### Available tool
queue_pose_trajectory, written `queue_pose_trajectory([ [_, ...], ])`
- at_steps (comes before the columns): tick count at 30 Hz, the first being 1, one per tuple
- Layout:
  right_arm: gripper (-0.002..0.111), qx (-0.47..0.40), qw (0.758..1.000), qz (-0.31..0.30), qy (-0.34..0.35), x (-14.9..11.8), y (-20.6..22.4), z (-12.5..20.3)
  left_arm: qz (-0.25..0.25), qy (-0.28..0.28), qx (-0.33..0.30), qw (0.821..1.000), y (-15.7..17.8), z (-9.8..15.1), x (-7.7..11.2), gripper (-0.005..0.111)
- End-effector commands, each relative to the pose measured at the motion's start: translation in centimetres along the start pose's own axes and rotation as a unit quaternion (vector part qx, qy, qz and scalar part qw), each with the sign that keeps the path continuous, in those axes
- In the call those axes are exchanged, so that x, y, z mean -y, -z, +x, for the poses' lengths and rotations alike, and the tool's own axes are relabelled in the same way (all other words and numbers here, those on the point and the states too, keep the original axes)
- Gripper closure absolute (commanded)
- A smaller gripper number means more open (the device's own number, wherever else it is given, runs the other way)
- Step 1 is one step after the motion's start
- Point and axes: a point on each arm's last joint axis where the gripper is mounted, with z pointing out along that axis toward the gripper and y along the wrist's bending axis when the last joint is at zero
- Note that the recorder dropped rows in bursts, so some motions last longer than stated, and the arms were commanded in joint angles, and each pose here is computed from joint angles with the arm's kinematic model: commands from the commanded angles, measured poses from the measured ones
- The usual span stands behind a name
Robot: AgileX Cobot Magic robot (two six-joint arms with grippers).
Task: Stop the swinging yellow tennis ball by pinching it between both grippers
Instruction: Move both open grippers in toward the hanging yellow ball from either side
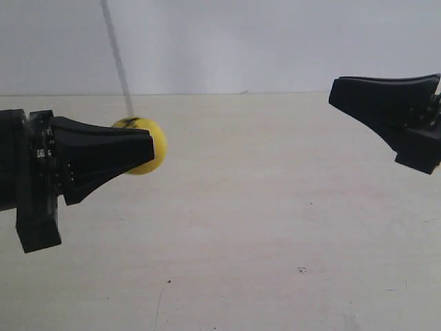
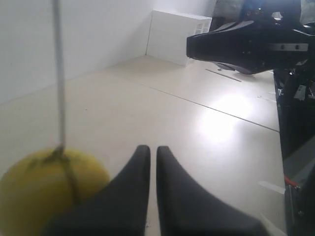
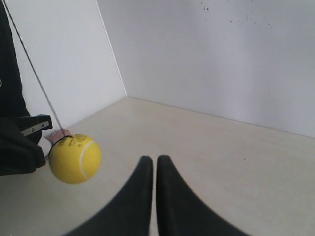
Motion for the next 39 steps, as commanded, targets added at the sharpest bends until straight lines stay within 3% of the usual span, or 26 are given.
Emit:
queue_pose_trajectory([
  [1,0.108,0.001,1.0,0.001,0.007,0.0,-0.1,-0.2,-0.001,-0.002,0.003,1.0,-0.2,-0.1,0.0,0.102],
  [9,0.108,-0.004,1.0,-0.001,0.011,0.0,-0.1,-0.1,-0.056,0.001,-0.031,0.998,-0.1,0.5,-1.0,0.102],
  [16,0.108,-0.007,1.0,-0.001,0.011,0.0,-0.1,0.0,0.003,-0.007,-0.017,1.0,-0.9,0.3,0.7,0.102],
  [20,0.108,-0.007,1.0,-0.001,0.011,0.0,-0.1,0.0,-0.016,-0.04,-0.047,0.998,-1.4,0.8,0.9,0.102],
  [34,0.108,-0.012,1.0,-0.004,0.016,-0.1,-0.1,0.1,-0.032,-0.045,-0.048,0.997,-1.4,0.8,0.6,0.102],
  [39,0.108,-0.014,1.0,-0.004,0.017,-0.1,-0.1,0.1,-0.082,-0.073,-0.05,0.993,-1.3,0.8,-0.3,0.102],
])
